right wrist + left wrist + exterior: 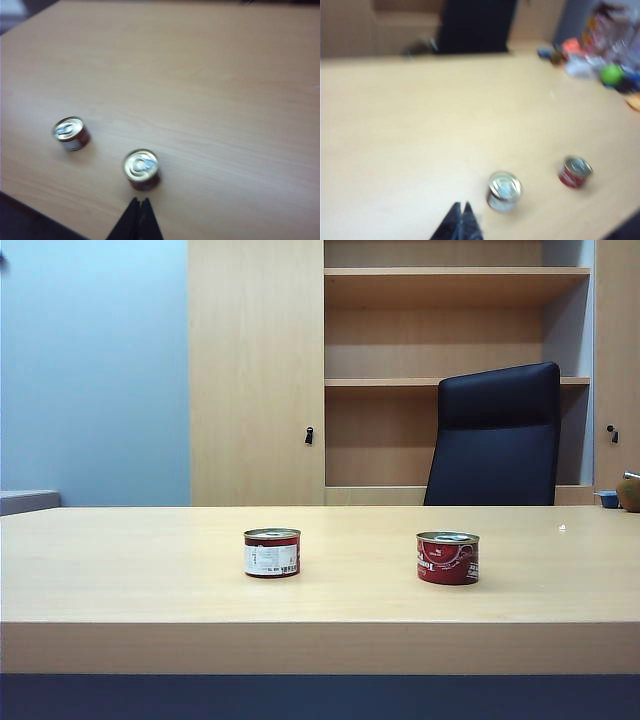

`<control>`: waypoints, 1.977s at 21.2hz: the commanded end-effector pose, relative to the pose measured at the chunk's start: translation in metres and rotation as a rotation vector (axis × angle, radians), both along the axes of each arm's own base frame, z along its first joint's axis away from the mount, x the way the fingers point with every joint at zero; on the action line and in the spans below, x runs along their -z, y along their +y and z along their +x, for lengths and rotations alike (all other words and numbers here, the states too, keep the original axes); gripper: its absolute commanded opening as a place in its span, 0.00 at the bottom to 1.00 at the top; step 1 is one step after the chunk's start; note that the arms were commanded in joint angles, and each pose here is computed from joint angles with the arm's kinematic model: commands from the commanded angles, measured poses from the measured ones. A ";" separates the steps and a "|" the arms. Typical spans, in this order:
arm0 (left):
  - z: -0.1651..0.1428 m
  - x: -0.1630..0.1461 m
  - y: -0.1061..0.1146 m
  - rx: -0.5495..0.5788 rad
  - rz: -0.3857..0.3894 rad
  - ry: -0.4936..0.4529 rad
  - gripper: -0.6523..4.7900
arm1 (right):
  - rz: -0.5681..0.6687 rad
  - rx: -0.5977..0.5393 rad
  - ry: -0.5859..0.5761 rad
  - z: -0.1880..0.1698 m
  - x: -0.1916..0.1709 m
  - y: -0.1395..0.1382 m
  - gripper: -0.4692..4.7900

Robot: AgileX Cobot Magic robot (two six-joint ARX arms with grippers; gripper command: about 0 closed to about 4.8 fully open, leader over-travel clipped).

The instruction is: Stack a can of tomatoes on the right onto the can of tomatoes on the left.

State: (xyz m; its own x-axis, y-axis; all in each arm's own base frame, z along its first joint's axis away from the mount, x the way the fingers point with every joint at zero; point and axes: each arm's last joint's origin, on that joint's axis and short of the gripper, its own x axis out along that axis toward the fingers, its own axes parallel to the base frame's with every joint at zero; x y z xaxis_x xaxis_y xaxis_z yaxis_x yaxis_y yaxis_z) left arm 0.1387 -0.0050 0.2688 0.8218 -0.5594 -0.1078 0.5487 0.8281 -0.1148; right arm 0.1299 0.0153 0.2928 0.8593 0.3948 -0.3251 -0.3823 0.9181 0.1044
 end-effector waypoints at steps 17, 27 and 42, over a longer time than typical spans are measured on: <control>0.025 0.017 -0.004 0.321 -0.141 0.223 0.12 | -0.396 -0.169 0.576 0.202 0.092 0.121 0.81; 0.023 0.018 -0.004 0.332 -0.148 0.239 0.12 | -0.440 -0.175 0.672 0.193 0.098 0.117 0.80; 0.023 0.019 -0.005 0.348 -0.154 0.251 0.12 | -0.375 -0.256 0.430 0.208 0.036 0.161 0.58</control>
